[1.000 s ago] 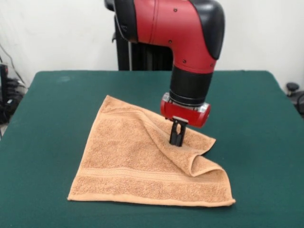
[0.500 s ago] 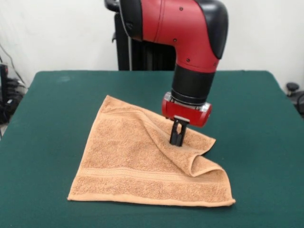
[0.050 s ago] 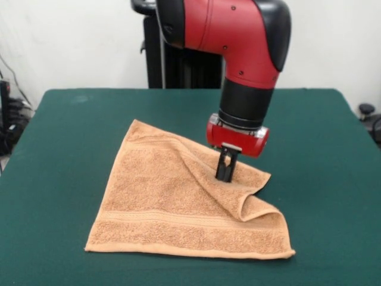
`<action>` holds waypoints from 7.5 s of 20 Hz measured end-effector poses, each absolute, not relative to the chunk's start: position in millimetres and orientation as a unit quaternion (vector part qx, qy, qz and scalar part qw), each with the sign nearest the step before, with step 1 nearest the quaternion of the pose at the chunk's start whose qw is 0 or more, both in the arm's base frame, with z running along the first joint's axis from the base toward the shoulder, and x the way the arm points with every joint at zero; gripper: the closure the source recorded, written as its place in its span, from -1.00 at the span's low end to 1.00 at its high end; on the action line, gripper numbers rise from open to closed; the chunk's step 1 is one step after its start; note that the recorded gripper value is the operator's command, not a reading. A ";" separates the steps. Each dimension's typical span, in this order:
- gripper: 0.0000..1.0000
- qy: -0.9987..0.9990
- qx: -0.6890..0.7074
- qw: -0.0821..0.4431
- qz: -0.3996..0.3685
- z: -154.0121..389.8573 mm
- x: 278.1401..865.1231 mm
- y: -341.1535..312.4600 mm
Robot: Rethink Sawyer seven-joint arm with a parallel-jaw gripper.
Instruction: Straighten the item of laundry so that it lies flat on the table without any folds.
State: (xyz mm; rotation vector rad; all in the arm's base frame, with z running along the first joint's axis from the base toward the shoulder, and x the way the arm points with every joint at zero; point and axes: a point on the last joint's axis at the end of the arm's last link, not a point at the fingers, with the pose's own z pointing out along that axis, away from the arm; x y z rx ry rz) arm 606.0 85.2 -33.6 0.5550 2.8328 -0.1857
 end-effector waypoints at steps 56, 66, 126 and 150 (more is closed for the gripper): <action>1.00 0.968 0.218 0.115 -0.051 -20.6 565.7 105.2; 1.00 0.969 0.212 0.114 -0.051 -40.2 555.9 108.2; 1.00 0.959 0.205 0.193 -0.013 -47.1 466.4 67.1; 1.00 0.978 0.204 0.030 -0.025 -32.4 343.6 36.1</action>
